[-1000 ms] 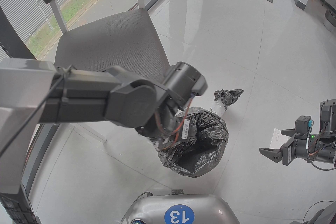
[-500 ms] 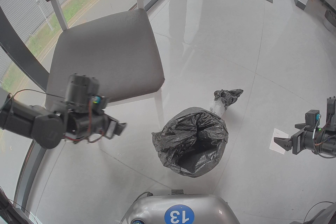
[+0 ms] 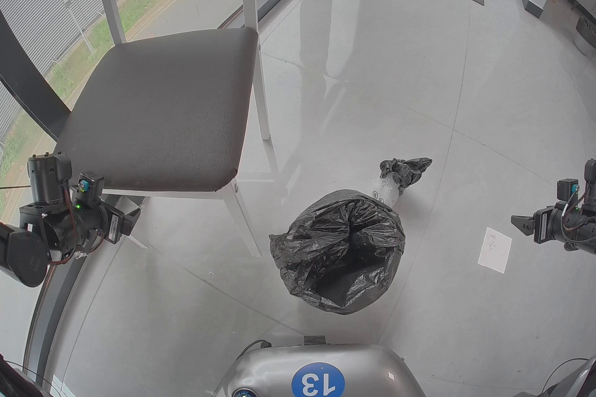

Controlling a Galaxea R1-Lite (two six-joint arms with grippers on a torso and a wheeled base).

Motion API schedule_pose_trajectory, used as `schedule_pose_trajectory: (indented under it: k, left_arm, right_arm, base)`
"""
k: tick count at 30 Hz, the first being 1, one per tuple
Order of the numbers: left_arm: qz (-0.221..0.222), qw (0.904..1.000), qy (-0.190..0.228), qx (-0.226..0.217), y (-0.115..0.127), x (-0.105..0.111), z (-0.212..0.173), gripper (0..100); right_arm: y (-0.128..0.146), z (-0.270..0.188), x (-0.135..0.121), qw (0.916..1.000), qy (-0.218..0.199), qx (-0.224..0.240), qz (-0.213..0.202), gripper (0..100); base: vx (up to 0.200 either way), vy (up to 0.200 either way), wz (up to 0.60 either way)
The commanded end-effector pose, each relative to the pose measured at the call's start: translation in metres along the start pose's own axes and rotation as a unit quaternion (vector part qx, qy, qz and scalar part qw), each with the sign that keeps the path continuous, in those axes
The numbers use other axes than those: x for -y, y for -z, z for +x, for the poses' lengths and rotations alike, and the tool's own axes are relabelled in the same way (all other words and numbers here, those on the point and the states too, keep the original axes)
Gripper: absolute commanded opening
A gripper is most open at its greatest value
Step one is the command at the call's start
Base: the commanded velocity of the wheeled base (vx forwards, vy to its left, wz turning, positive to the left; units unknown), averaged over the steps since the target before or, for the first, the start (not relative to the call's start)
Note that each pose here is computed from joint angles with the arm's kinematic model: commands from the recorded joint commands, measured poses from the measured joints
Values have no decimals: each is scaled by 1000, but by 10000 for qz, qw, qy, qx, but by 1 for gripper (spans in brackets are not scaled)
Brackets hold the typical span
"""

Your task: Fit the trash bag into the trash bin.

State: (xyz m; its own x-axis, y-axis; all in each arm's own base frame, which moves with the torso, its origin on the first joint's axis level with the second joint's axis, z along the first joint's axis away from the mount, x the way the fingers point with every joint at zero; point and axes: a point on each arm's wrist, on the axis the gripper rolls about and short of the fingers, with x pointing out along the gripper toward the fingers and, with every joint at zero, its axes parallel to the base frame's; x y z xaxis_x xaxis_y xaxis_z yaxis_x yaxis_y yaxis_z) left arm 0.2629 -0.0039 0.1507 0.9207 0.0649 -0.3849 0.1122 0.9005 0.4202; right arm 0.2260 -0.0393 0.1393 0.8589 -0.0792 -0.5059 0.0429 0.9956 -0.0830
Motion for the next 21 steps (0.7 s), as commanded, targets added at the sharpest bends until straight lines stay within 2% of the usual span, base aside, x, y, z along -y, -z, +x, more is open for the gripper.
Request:
schedule_pose_trajectory:
  k: [1, 8, 11, 21]
  left_arm:
    - [-179, 9998, -20, -39, 5, 0, -5, 100]
    - [-76, 9988, 227, -436, 26, 14, -8, 100]
    - [-54, 9980, 367, -519, 29, 21, -4, 100]
    - [-38, 9971, 411, -634, 34, 23, -2, 100]
  right_arm:
    - [5, 8, 2, 9998, -13, -175, 78, 100]
    - [6, 9, 1, 9997, -27, -181, 136, 100]
    - [6, 8, 1, 9997, -26, -174, 143, 100]
    - [6, 8, 1, 9997, -26, -181, 151, 100]
  base:
    - [0, 0, 0]
    - [0, 0, 0]
    - [0, 0, 0]
    - [0, 0, 0]
